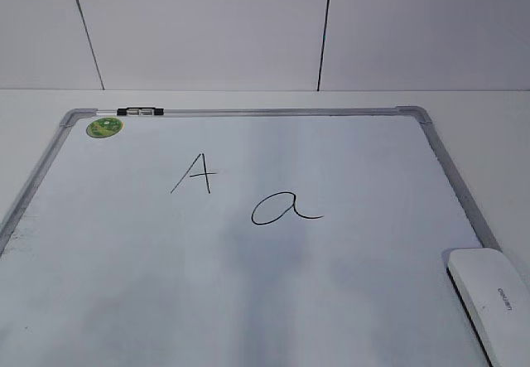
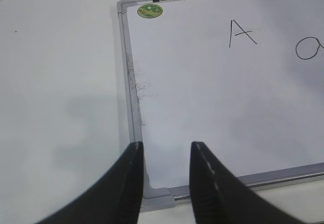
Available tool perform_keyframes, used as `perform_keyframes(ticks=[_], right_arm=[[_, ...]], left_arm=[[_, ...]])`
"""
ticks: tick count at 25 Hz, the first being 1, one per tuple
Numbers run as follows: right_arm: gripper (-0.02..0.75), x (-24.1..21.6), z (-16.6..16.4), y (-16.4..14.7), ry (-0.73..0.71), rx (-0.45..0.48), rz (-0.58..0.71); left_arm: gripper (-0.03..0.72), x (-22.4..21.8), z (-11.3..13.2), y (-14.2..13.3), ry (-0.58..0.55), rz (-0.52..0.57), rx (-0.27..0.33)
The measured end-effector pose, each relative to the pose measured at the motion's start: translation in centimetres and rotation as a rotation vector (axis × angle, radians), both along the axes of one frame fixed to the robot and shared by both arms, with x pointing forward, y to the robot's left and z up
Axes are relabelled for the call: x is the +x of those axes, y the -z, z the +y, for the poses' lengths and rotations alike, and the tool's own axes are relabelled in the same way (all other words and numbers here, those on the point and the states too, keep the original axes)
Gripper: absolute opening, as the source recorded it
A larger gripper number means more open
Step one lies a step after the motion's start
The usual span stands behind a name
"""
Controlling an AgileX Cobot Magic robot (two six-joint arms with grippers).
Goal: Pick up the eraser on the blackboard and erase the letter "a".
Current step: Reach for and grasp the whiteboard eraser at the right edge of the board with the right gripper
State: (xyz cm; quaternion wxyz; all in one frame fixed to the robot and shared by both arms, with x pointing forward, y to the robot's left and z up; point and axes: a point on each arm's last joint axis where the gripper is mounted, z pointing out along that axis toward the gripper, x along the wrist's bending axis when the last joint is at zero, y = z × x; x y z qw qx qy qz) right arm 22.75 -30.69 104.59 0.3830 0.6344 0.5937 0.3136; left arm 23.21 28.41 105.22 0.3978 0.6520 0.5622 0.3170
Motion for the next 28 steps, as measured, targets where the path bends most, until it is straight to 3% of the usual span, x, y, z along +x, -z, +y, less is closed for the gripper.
perform_keyframes(ticks=[28], right_arm=[[0.592,0.00,0.00,0.00,0.000,0.000,0.000]], left_arm=[[0.235,0.00,0.00,0.00,0.000,0.000,0.000]])
